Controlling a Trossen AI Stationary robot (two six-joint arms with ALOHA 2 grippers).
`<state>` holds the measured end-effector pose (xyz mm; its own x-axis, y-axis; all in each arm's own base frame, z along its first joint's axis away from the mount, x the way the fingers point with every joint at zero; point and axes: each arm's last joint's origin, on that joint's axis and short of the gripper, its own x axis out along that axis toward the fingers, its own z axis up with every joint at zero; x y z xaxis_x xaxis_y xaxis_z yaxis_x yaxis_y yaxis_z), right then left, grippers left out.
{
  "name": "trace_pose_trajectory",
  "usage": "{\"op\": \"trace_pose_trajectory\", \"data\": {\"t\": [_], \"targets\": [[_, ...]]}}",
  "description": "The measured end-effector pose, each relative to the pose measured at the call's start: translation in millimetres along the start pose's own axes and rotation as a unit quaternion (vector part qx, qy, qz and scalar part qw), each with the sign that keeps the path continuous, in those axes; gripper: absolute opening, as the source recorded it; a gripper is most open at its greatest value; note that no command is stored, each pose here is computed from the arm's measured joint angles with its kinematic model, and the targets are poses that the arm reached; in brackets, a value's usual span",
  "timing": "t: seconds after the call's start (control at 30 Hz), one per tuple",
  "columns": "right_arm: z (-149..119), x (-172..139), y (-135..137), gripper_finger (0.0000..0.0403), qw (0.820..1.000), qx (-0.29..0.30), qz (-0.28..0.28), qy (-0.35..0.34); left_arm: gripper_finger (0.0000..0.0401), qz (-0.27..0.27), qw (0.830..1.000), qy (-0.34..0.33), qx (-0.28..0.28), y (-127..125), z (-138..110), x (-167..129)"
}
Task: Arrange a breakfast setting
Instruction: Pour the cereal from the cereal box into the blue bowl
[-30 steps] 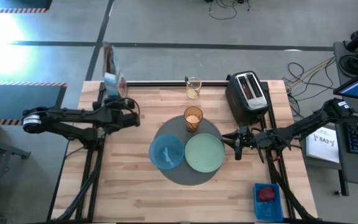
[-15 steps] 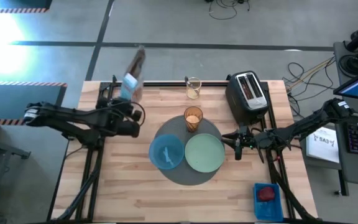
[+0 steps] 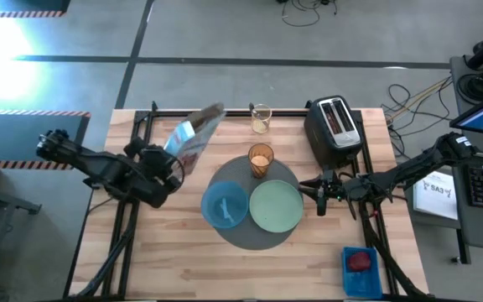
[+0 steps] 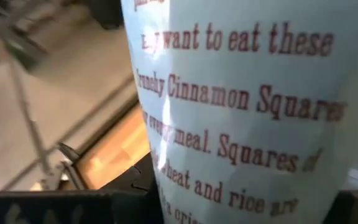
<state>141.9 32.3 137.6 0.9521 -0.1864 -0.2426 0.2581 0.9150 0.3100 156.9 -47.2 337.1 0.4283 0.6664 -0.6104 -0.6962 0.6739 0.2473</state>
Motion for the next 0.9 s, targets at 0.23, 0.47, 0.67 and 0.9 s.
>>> {"op": "trace_pose_trajectory", "data": {"t": [0.23,0.47,0.67,0.9], "targets": [[0,0,0,0.0114,1.0,0.0,0.0,0.0,0.0125,-0.103,0.991,0.087,-0.018,15,20,-34],[0,0,0,0.0114,1.0,0.0,0.0,0.0,0.0125,-0.196,0.967,0.161,-0.029,22,30,-51],[0,0,0,0.0114,1.0,0.0,0.0,0.0,0.0126,-0.267,0.927,0.261,-0.022,19,26,-56],[0,0,0,0.0114,1.0,0.0,0.0,0.0,0.0126,-0.304,0.894,0.328,-0.027,18,23,-60]]}}
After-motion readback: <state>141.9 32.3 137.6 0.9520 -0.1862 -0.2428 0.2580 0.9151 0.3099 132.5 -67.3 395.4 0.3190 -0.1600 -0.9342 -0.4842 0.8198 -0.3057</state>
